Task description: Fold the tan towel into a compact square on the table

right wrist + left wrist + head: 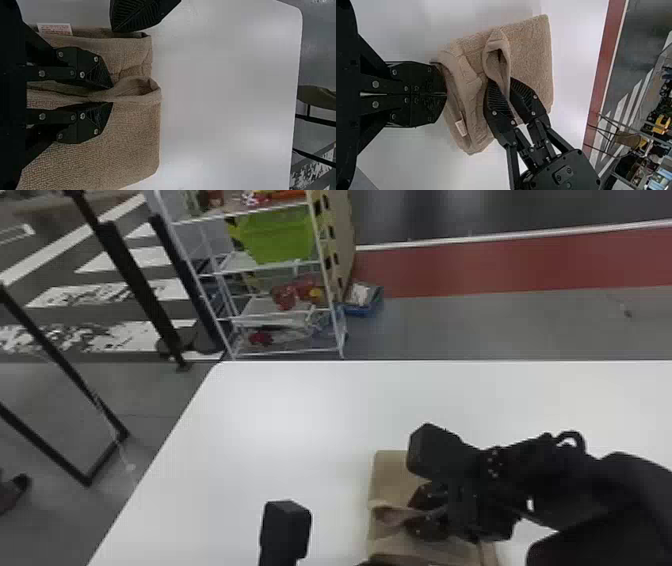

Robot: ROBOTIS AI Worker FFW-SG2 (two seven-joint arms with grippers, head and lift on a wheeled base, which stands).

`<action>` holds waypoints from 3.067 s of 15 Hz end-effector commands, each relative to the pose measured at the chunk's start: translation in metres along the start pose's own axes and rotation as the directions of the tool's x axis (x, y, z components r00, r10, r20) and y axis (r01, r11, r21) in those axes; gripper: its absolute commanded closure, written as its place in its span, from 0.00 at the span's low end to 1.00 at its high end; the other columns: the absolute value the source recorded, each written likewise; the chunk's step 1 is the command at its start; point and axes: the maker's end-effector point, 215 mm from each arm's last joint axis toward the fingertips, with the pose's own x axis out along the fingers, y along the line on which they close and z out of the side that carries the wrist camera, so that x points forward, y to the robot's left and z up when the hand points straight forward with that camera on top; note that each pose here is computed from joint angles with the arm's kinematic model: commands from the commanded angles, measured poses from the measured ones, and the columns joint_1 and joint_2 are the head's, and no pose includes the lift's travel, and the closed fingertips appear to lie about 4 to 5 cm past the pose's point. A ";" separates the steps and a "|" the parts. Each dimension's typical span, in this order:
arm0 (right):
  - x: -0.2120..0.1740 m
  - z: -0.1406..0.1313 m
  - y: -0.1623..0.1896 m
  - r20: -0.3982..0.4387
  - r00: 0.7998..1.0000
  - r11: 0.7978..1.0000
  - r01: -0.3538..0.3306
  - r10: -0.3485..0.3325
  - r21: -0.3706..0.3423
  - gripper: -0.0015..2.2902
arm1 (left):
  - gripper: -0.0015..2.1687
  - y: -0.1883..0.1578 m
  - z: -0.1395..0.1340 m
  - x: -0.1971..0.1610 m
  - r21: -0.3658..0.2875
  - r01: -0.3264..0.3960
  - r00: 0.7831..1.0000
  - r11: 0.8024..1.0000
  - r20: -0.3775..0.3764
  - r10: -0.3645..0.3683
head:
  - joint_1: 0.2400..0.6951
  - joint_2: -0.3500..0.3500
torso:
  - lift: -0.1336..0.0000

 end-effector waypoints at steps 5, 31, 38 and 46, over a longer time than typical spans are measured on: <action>-0.005 -0.006 -0.005 -0.003 1.000 0.999 0.002 -0.002 0.043 0.40 | 0.86 -0.011 0.053 -0.027 0.068 -0.028 0.991 0.997 0.131 0.019 | 1.00 0.84 | 0.08; -0.019 -0.012 -0.009 0.000 1.000 0.995 0.021 -0.021 0.101 0.54 | 0.86 -0.020 0.010 0.024 0.082 -0.008 0.998 0.997 0.057 0.003 | 1.00 0.72 | 0.08; -0.039 -0.009 -0.019 0.025 0.999 0.992 0.040 -0.043 0.116 0.65 | 0.86 -0.018 0.009 0.027 0.082 -0.008 0.999 0.997 0.052 0.004 | 1.00 0.71 | 0.08; -0.076 0.006 -0.012 0.117 0.992 0.994 0.027 -0.040 0.110 0.65 | 0.86 -0.021 0.013 0.037 0.094 -0.025 0.999 0.995 0.047 0.020 | 1.00 0.64 | 0.08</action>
